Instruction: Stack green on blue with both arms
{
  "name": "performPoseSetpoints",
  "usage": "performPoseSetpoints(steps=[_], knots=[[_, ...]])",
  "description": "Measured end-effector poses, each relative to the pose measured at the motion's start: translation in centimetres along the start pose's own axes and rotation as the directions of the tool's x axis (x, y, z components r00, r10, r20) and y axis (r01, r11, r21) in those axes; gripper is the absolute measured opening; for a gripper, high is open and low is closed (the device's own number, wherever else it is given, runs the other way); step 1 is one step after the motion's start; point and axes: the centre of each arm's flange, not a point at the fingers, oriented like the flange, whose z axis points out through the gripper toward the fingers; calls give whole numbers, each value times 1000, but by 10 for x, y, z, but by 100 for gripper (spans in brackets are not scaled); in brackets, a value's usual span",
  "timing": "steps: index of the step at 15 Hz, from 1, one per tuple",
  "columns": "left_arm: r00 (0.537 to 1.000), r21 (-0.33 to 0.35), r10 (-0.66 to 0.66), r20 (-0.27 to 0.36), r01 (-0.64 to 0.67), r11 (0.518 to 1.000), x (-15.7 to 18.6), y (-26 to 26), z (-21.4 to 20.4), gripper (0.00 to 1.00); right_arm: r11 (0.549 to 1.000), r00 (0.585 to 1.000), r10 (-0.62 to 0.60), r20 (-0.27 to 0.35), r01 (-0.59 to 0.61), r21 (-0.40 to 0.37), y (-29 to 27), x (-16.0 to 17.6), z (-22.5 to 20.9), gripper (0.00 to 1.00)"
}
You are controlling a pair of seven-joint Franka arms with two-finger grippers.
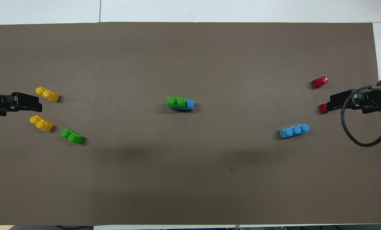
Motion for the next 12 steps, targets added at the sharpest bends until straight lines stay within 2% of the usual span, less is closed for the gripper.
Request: performPoseSetpoints(steps=[5, 12], knots=[[1000, 0, -1, 20, 1, 1000, 9, -1, 12, 100, 999, 1000, 7, 0, -7, -41, 9, 1, 0, 100], [1000, -2, 1, -17, -1, 1000, 10, 1, -6, 100, 997, 1000, 5, -1, -5, -76, 11, 1, 0, 100]])
